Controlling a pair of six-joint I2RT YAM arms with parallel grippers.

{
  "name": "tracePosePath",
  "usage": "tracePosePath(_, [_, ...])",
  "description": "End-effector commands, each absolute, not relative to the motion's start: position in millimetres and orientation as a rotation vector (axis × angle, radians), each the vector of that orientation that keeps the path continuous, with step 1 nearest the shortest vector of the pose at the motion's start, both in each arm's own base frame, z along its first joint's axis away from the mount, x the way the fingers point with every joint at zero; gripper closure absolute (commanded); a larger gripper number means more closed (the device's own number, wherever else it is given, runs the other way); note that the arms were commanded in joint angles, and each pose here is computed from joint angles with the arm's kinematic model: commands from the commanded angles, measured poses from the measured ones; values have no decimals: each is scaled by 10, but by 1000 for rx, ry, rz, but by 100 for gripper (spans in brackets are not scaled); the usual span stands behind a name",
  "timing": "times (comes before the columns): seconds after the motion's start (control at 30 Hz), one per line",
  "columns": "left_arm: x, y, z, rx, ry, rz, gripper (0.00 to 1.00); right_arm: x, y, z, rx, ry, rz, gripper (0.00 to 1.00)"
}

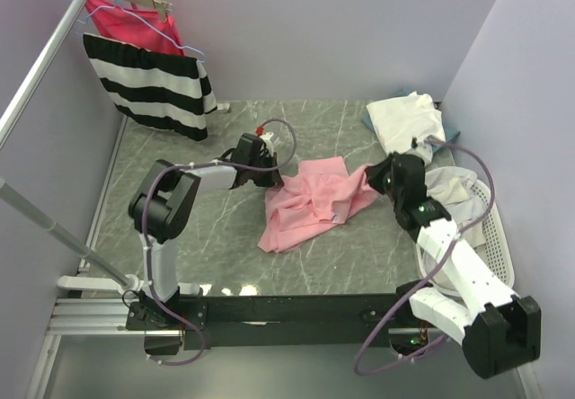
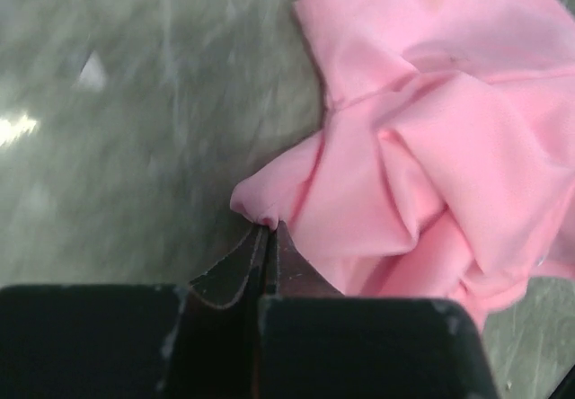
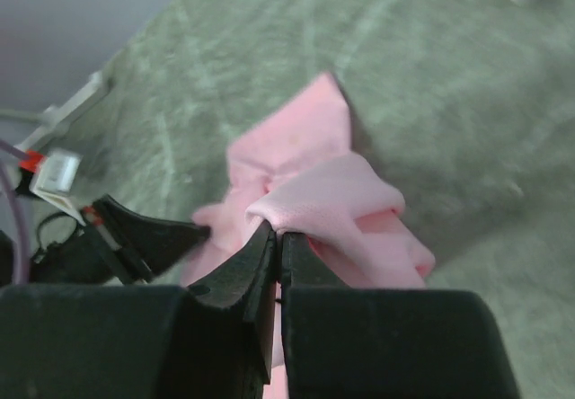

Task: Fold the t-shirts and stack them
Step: Flatten out the tshirt

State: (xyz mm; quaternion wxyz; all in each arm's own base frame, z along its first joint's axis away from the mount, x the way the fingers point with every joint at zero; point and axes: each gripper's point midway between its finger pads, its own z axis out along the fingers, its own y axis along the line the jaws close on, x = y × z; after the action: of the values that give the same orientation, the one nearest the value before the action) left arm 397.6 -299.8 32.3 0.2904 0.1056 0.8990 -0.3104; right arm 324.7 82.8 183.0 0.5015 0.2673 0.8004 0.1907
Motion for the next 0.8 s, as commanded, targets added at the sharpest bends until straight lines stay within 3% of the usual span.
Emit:
tracePosePath(0.0, [4027, -2690, 1301, 184, 2196, -725, 99, 3608, 1217, 2583, 335, 1884, 600, 100])
tracePosePath(0.03, [3994, -2581, 1744, 162, 2107, -718, 99, 3664, 1314, 2917, 274, 1838, 649, 100])
tracePosePath(0.23, [3613, -1669, 3094, -62, 1827, -577, 99, 3793, 1526, 3997, 78, 1658, 734, 100])
tracePosePath(0.4, [3055, -1253, 3462, -139, 1734, -534, 99, 3728, 1750, 4564, -111, 1567, 820, 100])
tracePosePath(0.57, [2599, -1368, 3112, -49, 1846, -658, 99, 3664, 1858, 4206, -150, 1678, 880, 99])
tracePosePath(0.77, [2308, -1481, 2283, -58, 2071, -731, 99, 3263, 1859, 3092, -147, 1923, 933, 99])
